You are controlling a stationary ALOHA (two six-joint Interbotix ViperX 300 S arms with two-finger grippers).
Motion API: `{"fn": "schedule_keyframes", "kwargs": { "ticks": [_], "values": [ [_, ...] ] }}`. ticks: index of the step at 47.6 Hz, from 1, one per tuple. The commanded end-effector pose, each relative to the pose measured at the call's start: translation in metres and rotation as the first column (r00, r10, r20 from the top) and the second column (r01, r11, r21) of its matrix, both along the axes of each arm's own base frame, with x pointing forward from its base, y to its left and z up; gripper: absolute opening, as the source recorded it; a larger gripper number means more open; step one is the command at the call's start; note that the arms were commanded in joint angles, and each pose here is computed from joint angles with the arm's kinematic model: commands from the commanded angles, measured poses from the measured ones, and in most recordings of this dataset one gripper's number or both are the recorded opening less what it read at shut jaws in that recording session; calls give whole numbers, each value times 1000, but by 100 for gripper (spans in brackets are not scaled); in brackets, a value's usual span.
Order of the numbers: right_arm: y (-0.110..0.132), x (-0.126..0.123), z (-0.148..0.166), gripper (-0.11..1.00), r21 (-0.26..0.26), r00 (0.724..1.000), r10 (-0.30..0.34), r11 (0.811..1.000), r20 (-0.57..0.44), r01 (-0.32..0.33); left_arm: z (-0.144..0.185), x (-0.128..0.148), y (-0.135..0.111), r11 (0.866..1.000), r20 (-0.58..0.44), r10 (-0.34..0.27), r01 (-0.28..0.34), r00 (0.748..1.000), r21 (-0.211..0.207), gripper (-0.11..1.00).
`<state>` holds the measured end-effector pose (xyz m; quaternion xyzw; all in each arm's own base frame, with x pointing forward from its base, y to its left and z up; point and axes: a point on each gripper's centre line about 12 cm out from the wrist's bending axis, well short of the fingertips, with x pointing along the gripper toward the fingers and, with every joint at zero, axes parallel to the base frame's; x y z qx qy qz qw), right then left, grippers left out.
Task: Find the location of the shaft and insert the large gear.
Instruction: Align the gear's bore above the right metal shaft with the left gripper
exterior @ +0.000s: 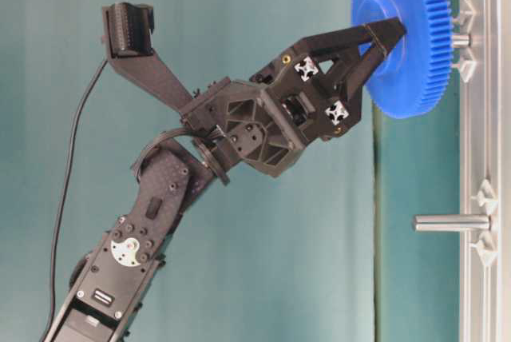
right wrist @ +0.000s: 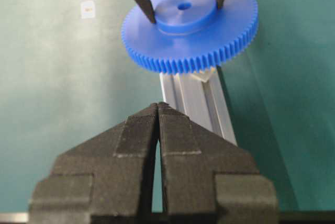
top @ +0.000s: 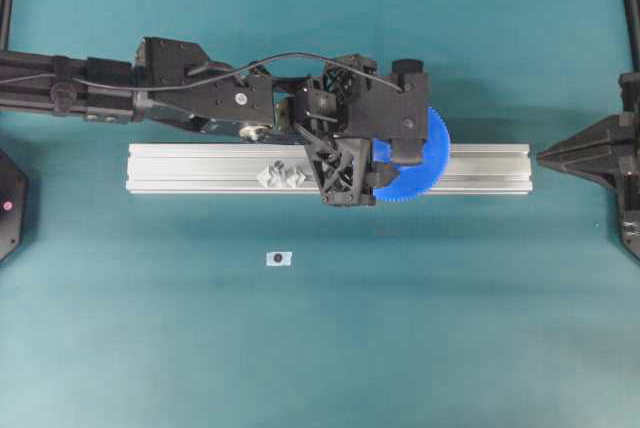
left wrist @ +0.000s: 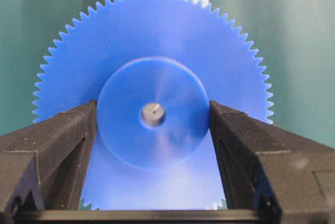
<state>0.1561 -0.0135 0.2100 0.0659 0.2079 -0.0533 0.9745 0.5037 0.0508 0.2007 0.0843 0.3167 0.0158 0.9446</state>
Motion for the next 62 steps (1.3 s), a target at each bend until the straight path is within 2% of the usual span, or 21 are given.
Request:
{"fn": "schedule_keyframes", "kwargs": {
  "ticks": [1,14,23,34,62],
  "values": [
    [0,1,2,6,5,1000,-5,1000,5,4,18,3,7,1000,39,9,-10,999,9,72],
    [0,1,3,6,5,1000,-5,1000,10,4,18,2,21,999,26,31,-31,999,17,72],
    [-1,1,3,6,5,1000,-6,1000,10,6,9,8,25,999,7,22,-22,1000,36,72],
    [-1,1,3,6,5,1000,-6,1000,11,6,9,12,29,999,-29,28,-27,999,33,72],
    [-1,0,2,6,5,1000,-6,1000,10,6,10,-9,25,1000,-184,31,-29,982,11,72]
  ]
}}
